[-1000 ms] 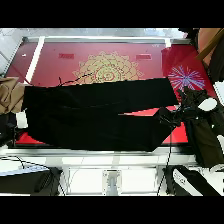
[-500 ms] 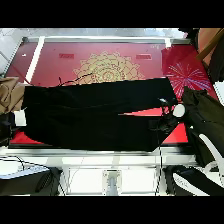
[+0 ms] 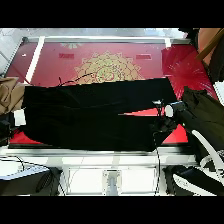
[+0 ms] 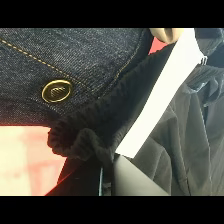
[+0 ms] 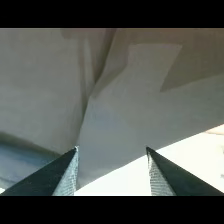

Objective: Fold the clothes and pants, and hang the long-sleeved shirts on hangers.

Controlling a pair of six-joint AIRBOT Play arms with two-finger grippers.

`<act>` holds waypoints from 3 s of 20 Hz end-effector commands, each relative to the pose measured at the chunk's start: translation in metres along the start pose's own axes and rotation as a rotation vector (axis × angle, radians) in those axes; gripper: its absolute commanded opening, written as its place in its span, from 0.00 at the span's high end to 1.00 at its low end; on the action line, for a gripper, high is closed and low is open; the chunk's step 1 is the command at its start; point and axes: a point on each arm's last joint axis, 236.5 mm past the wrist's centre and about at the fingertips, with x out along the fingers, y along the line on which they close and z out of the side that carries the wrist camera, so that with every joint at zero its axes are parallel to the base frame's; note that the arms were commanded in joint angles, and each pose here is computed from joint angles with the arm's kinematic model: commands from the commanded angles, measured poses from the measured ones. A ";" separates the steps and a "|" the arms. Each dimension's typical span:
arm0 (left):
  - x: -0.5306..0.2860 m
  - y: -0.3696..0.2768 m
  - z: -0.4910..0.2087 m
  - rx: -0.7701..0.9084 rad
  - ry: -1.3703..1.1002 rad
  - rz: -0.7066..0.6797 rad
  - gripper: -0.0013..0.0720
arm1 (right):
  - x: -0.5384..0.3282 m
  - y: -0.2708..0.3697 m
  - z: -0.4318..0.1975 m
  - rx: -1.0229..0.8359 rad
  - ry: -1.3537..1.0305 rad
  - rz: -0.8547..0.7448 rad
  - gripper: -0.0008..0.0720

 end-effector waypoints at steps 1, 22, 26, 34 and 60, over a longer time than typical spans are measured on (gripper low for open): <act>0.000 0.000 0.000 0.003 0.000 0.000 0.96 | 0.001 0.016 -0.006 -0.095 0.024 -0.009 0.37; -0.059 -0.033 0.039 0.088 -0.155 0.005 0.96 | -0.066 -0.041 -0.043 0.063 -0.108 -0.279 0.97; -0.079 -0.090 0.054 0.238 -0.221 -0.008 0.96 | -0.101 -0.035 0.026 0.106 -0.446 -0.203 0.97; -0.060 -0.170 0.114 0.356 -0.318 0.148 0.97 | -0.198 -0.141 0.192 0.421 -0.782 -0.179 0.97; 0.035 -0.164 0.103 0.351 -0.137 0.149 0.96 | -0.042 -0.158 0.261 0.339 -0.444 0.315 0.38</act>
